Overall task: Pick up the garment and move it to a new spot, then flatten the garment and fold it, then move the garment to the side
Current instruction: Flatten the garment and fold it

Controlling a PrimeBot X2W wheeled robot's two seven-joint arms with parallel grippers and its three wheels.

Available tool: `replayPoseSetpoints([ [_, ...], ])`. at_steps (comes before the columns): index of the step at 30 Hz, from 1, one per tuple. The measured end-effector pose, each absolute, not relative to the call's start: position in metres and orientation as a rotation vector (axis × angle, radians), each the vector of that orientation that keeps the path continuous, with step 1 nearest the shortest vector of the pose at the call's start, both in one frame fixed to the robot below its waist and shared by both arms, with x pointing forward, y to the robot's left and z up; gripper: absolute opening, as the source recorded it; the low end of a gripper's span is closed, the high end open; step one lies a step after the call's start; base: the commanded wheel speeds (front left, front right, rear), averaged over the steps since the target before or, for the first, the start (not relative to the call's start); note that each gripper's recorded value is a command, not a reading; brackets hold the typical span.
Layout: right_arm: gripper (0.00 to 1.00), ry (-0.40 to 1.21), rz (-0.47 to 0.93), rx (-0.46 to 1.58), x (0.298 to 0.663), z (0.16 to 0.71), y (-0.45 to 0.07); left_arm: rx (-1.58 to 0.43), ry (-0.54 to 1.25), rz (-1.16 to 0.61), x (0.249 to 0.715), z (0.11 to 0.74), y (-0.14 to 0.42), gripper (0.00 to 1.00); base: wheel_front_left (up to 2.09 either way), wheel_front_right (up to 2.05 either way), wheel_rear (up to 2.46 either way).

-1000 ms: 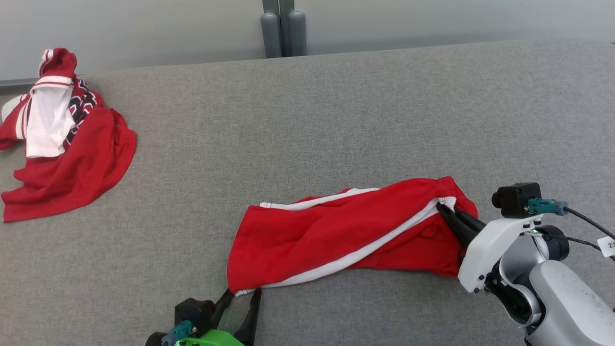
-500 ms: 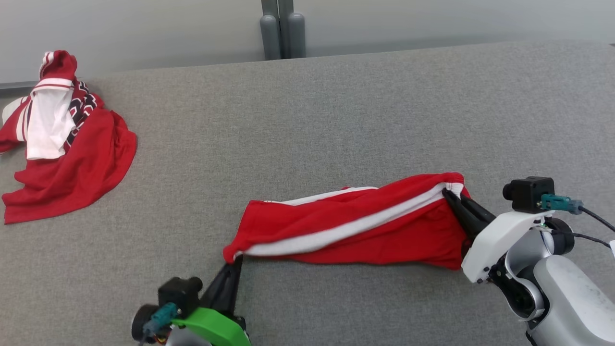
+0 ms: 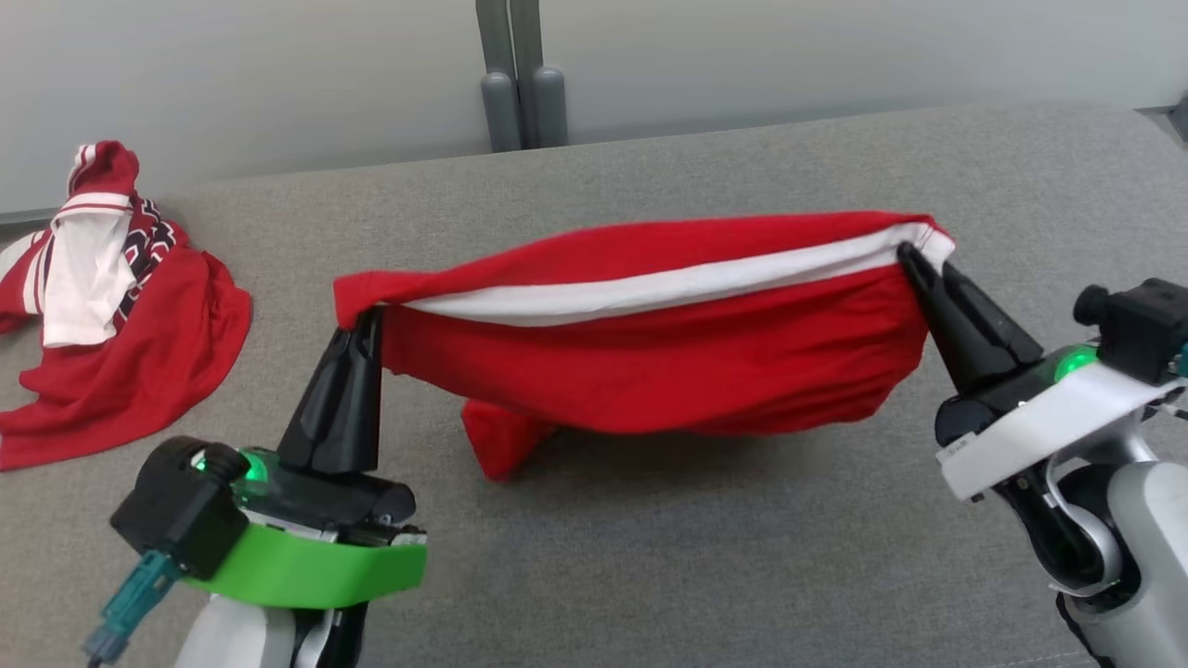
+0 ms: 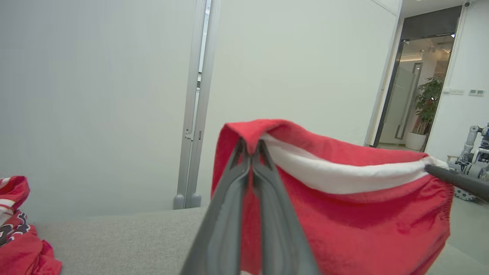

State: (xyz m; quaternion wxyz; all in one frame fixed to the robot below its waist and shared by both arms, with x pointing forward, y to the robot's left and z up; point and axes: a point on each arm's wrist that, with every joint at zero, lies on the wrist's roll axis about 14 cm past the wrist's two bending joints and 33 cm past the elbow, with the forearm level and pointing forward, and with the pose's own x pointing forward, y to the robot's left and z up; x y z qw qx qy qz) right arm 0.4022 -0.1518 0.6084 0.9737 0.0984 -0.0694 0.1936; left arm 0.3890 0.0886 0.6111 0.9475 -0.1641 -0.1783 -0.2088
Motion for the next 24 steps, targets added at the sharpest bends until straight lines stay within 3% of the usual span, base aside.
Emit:
replayPoseSetpoints([
  [8, 0.0, -0.42, 0.389, 0.092, 0.361, 0.703, -0.164, -0.297, -0.622, -0.554, 0.362, 0.708, 0.079, 0.0, 0.0, 0.0, 0.0],
  [13, 0.0, -0.478, 0.385, 0.058, 0.348, 0.728, -0.165, -0.245, -0.694, -0.61, 0.353, 0.744, 0.074, 0.0, 0.0, 0.0, 0.0],
  [19, 0.0, -0.376, 0.408, 0.065, 0.374, 0.708, -0.156, -0.228, -0.614, -0.631, 0.383, 0.742, 0.07, 0.0, 0.0, 0.0, 0.0],
  [24, 0.0, -0.344, 0.439, 0.059, 0.427, 0.702, -0.142, -0.18, -0.498, -0.592, 0.448, 0.725, 0.075, 0.0, 0.0, 0.0, 0.0],
])
